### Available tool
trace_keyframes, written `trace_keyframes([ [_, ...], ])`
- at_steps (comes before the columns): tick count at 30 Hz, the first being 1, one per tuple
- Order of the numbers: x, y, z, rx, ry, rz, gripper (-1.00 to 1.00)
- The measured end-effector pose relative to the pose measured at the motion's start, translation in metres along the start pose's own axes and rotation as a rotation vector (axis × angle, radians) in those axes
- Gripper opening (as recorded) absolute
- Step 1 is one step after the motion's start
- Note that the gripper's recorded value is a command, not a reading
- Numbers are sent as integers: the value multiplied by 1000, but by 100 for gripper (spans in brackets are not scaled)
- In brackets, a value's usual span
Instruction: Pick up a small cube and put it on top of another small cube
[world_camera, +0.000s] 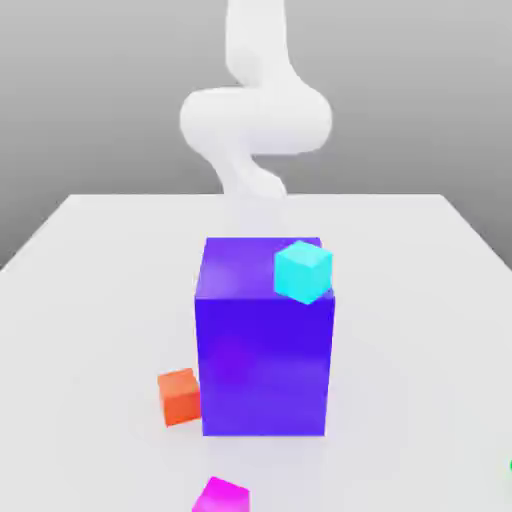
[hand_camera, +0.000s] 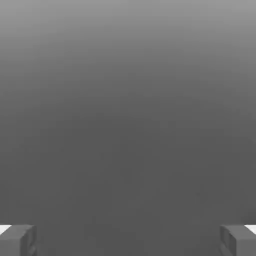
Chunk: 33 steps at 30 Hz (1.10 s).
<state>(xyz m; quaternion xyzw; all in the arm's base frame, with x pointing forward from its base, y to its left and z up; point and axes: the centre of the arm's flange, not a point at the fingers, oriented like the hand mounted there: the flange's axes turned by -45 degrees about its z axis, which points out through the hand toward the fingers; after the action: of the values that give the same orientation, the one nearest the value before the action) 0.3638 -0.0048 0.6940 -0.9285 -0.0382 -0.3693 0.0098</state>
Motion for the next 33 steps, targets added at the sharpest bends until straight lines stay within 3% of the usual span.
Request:
trace_keyframes([
  [16,-18,14,159,308,-189,-489,0],
  [33,-84,6,308,595,-256,-983,0],
])
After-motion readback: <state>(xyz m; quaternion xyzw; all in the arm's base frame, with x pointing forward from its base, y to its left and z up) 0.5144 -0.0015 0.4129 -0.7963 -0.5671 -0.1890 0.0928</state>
